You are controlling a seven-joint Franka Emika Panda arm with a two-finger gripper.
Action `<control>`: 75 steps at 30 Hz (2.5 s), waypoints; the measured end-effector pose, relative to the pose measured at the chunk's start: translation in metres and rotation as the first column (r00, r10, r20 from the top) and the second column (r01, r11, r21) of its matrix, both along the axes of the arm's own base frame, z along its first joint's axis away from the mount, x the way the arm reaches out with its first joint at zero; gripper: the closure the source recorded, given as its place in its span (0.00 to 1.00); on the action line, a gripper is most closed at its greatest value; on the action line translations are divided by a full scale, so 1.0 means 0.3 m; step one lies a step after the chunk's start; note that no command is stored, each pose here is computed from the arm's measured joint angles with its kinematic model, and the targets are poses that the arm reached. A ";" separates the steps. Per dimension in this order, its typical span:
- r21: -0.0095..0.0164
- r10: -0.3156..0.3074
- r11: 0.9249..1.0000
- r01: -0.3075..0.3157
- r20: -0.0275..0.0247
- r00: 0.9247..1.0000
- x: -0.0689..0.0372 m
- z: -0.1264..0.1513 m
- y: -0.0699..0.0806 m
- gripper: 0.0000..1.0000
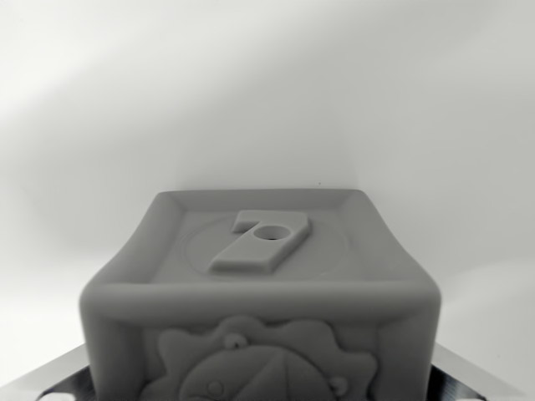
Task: Destack cube
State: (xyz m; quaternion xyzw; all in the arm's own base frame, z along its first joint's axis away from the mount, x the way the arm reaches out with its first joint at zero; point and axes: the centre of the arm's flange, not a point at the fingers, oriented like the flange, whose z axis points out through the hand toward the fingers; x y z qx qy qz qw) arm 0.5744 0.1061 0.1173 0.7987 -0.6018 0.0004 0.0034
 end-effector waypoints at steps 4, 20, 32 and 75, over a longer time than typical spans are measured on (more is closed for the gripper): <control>0.000 0.000 1.000 0.000 0.001 1.000 0.001 -0.003 0.000 1.00; 0.001 0.000 1.000 0.000 0.001 1.000 0.001 -0.005 0.000 0.00; 0.001 0.000 1.000 0.000 0.001 1.000 0.001 -0.005 0.000 0.00; 0.007 -0.001 1.000 0.001 0.006 1.000 0.006 0.287 0.000 0.00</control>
